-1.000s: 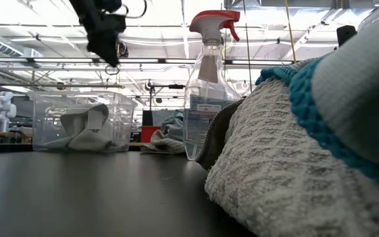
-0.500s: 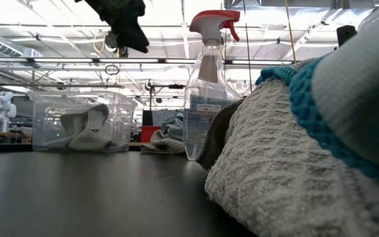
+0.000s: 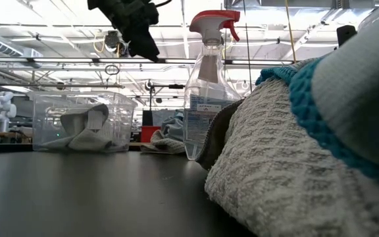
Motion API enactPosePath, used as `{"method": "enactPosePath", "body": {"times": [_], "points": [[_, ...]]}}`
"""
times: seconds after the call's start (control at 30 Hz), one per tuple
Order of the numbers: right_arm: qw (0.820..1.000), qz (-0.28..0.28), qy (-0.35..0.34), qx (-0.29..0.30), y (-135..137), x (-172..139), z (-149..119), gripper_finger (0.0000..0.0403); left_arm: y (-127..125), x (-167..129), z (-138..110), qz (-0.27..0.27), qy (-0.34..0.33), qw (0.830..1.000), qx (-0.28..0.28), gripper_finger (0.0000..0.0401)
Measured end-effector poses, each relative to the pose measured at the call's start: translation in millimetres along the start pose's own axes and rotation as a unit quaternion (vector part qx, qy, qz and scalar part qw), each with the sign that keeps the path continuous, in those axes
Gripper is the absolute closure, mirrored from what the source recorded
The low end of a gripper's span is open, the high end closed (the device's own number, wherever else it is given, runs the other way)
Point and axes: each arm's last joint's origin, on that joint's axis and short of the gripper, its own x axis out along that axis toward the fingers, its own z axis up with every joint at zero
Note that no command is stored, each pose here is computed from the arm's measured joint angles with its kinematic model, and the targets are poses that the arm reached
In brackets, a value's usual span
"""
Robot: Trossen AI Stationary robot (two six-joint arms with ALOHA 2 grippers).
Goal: Sort microfiber towel by color & place in baskets
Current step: Put the blue towel into the bottom transparent bin
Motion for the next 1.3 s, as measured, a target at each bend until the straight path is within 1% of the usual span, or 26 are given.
{"method": "enactPosePath", "body": {"times": [0.17,0.33,0.5,0.6,0.67,0.77,0.83,0.97,1.1,1.3], "points": [[1.000,0.000,0.000,0.000,0.1,0.0,0.1,0.0250,-7.6,8.5,1.1,-0.004,0.011,1.000,0.010,0.0209],[1.000,0.000,0.000,0.000,0.0,0.0,0.0,0.0250,-14.6,13.8,2.0,-0.012,0.017,1.000,-0.006,0.0209],[1.000,0.000,0.000,0.000,0.0,0.0,0.1,0.0250,-26.7,17.1,3.2,-0.026,0.022,0.999,0.002,0.0209],[1.000,0.000,0.000,0.000,0.0,0.0,0.0,0.0250,-31.8,18.4,3.7,-0.025,0.025,0.999,0.001,0.0209],[1.000,0.000,0.000,0.000,0.0,0.0,0.1,0.0250,-34.5,19.3,4.2,-0.010,0.026,1.000,0.007,0.0209],[1.000,0.000,0.000,0.000,0.0,0.0,0.1,0.0250,-34.6,21.5,5.6,0.038,0.027,0.999,0.014,0.0209],[1.000,0.000,0.000,0.000,0.0,0.0,0.0,0.0250,-33.0,23.7,6.6,0.067,0.026,0.997,0.005,0.0209],[1.000,0.000,0.000,0.000,0.1,0.0,0.1,0.0250,-30.2,30.7,9.6,0.081,0.015,0.997,-0.008,0.0209],[1.000,0.000,0.000,0.000,0.0,0.0,0.0,0.0250,-27.6,41.7,9.5,0.087,0.023,0.996,-0.009,0.0209],[1.000,0.000,0.000,0.000,0.0,0.0,0.0,0.0250,-18.1,67.4,4.6,0.140,0.061,0.988,-0.012,0.0209]]}}
